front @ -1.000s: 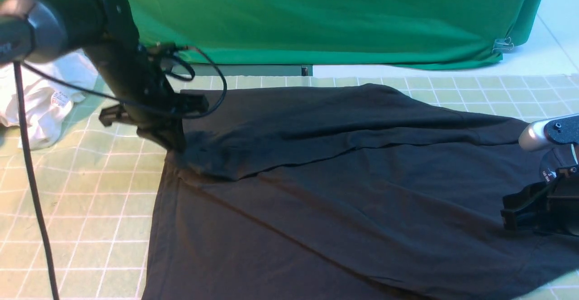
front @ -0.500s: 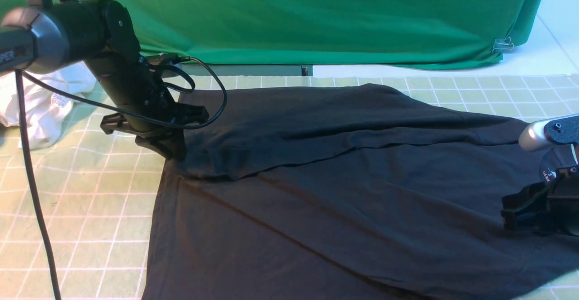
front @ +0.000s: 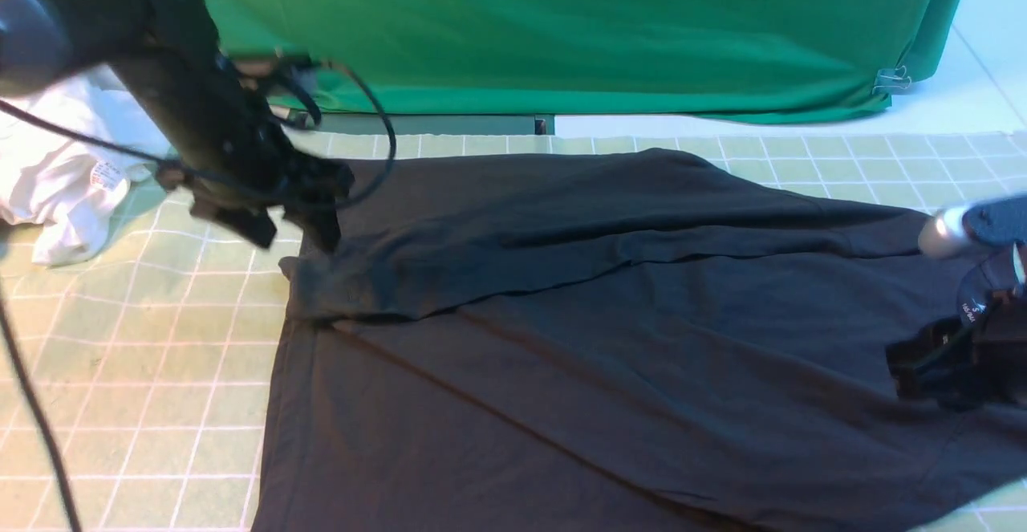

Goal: Fold a long-sleeved shirt over a green coffee tablecloth.
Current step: 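Fold the left side of the dark shirt inward over its body with the left gripper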

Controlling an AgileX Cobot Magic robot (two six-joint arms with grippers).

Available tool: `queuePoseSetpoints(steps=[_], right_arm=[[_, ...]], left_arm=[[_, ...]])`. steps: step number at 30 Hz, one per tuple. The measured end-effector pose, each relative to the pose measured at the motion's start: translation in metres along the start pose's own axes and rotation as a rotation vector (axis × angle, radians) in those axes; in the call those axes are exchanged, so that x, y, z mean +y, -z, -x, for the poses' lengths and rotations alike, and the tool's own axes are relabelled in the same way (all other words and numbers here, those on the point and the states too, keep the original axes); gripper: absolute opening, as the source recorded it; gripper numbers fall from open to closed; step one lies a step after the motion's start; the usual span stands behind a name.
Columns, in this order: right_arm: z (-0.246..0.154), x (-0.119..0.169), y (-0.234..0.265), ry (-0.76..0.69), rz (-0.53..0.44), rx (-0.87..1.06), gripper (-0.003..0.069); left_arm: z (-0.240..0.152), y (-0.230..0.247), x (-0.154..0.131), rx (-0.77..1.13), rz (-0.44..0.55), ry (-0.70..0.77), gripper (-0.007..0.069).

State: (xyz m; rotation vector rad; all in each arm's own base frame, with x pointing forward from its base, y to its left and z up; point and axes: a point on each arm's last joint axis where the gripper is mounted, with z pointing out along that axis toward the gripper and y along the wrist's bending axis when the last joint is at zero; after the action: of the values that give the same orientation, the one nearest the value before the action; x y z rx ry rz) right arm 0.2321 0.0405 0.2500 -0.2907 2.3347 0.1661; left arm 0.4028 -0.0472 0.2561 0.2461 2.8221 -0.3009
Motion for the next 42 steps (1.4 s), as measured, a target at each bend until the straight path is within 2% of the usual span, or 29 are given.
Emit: queuePoseSetpoints(steps=[2, 4, 6, 10, 13, 17, 21, 26, 34, 38, 42], right_arm=[[0.017, -0.001, 0.000, 0.011, -0.004, -0.034, 0.0447], [0.029, -0.002, 0.000, 0.014, -0.005, -0.056, 0.0489], [0.036, -0.003, -0.001, 0.015, -0.004, -0.061, 0.0501], [0.045, -0.004, -0.012, 0.014, 0.000, -0.044, 0.0470], [0.041, -0.005, -0.024, 0.010, 0.009, 0.009, 0.0435], [0.036, -0.005, -0.030, 0.004, 0.021, 0.053, 0.0425], [0.038, -0.005, -0.030, -0.012, 0.023, 0.053, 0.0424], [0.038, -0.005, -0.030, -0.023, 0.022, 0.051, 0.0424], [0.039, -0.005, -0.030, -0.027, 0.021, 0.047, 0.0424], [0.039, -0.005, -0.030, -0.033, 0.019, 0.045, 0.0424], [0.039, -0.005, -0.030, -0.038, 0.019, 0.044, 0.0424]], left_arm=[[0.000, 0.019, -0.005, -0.053, -0.001, -0.008, 0.0419], [0.000, 0.024, -0.006, -0.067, -0.008, -0.006, 0.0402], [0.000, 0.023, -0.007, -0.068, -0.015, -0.002, 0.0388], [-0.007, 0.004, -0.011, -0.037, -0.050, 0.014, 0.0367], [-0.009, -0.008, -0.019, -0.021, -0.049, -0.023, 0.0366], [-0.009, -0.012, -0.025, -0.026, -0.039, -0.033, 0.0369], [-0.008, -0.024, -0.021, -0.005, -0.025, -0.005, 0.0416], [-0.011, -0.047, -0.011, 0.056, 0.038, 0.060, 0.0486], [-0.013, -0.059, -0.007, 0.087, 0.055, 0.117, 0.0493], [-0.016, -0.069, -0.005, 0.132, 0.054, 0.136, 0.0431], [-0.017, -0.073, -0.004, 0.145, 0.054, 0.128, 0.0254]])
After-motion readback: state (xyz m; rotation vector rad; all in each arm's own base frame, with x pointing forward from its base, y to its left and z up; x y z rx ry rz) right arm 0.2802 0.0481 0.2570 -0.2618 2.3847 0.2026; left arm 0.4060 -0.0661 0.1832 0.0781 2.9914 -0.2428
